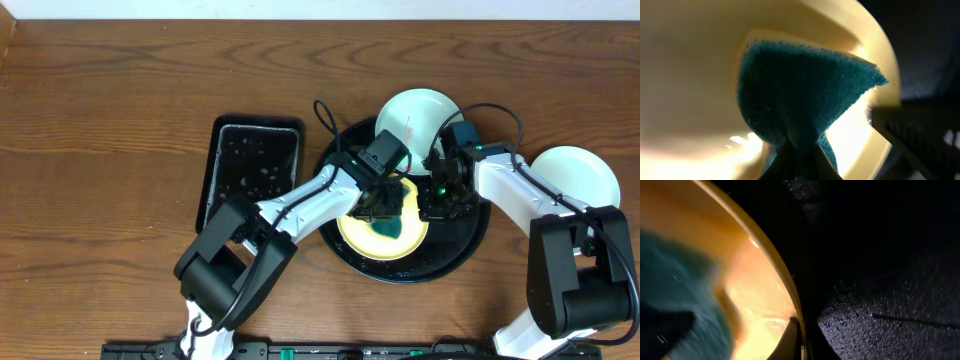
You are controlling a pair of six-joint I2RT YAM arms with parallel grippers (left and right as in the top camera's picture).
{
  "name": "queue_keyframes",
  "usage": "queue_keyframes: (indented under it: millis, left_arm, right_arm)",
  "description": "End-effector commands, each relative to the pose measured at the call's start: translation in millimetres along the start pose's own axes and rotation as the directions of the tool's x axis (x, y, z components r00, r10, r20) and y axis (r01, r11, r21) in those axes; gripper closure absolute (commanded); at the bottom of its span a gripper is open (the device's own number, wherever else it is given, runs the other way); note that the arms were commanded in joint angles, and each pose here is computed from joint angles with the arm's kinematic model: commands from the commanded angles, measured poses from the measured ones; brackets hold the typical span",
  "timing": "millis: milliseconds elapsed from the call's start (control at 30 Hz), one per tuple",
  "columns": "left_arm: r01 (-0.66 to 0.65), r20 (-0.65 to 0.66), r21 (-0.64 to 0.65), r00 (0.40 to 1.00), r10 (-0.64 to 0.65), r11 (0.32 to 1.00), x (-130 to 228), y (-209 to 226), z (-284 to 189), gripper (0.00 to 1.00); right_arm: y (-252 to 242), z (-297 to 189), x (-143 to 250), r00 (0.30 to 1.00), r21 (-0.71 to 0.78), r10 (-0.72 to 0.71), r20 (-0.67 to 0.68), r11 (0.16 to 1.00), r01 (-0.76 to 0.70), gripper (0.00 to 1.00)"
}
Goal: Clean dirty plates on tray and stack at the side
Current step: 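Scrub the yellow plate with the sponge while right gripper holds rim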
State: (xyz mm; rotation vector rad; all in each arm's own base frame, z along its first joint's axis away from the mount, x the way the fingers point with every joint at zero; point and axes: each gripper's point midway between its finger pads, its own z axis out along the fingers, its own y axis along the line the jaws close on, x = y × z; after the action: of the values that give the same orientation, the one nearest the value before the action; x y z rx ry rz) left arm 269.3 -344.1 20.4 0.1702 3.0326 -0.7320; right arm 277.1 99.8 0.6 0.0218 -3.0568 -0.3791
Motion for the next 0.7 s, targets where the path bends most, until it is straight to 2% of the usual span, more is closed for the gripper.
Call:
queue_keyframes:
  millis: [0,133,233,333,467,600,667]
  left_arm:
    - [-0.02,-0.145,0.06,0.989,0.028,0.998,36.5,-9.8,18.0,0.92]
    - [-0.114,-0.163,0.044,0.979,0.12,0.992,43.4,-3.6,18.0,0.89]
    - [-0.12,-0.146,-0.16,0.985,0.097,0.98,41.9,36.7,14.7,0.89]
    - [-0.111,-0.1,-0.387,0.992,0.078,0.915,32.9,82.4,1.0,0.92]
    - [-0.08,-0.009,-0.587,0.996,0.093,0.806,8.9,126.2,-23.0,0.92]
    - [-0.034,0.045,-0.709,0.995,0.094,0.705,-7.7,159.1,-48.9,0.92]
    - [-0.017,0.058,-0.728,0.995,0.086,0.685,-12.8,166.2,-56.3,0.92]
  right_arm:
    - [-14.4,9.5,5.7,1.0,0.076,0.009,-0.027,0.997,-0.007,0.99]
    - [-14.3,9.6,5.9,1.0,0.076,0.009,-0.027,0.997,-0.007,0.99]
    - [-14.3,9.5,5.9,1.0,0.076,0.009,-0.027,0.997,-0.007,0.99]
    - [-14.3,9.5,5.8,1.0,0.076,0.009,-0.027,0.997,-0.007,0.99]
    - [-14.3,9.6,6.0,1.0,0.076,0.009,-0.028,0.997,-0.007,0.99]
    - [-14.3,9.6,6.0,1.0,0.076,0.009,-0.028,0.997,-0.007,0.99]
    - [-14.4,9.6,5.8,1.0,0.077,0.009,-0.027,0.997,-0.006,0.99]
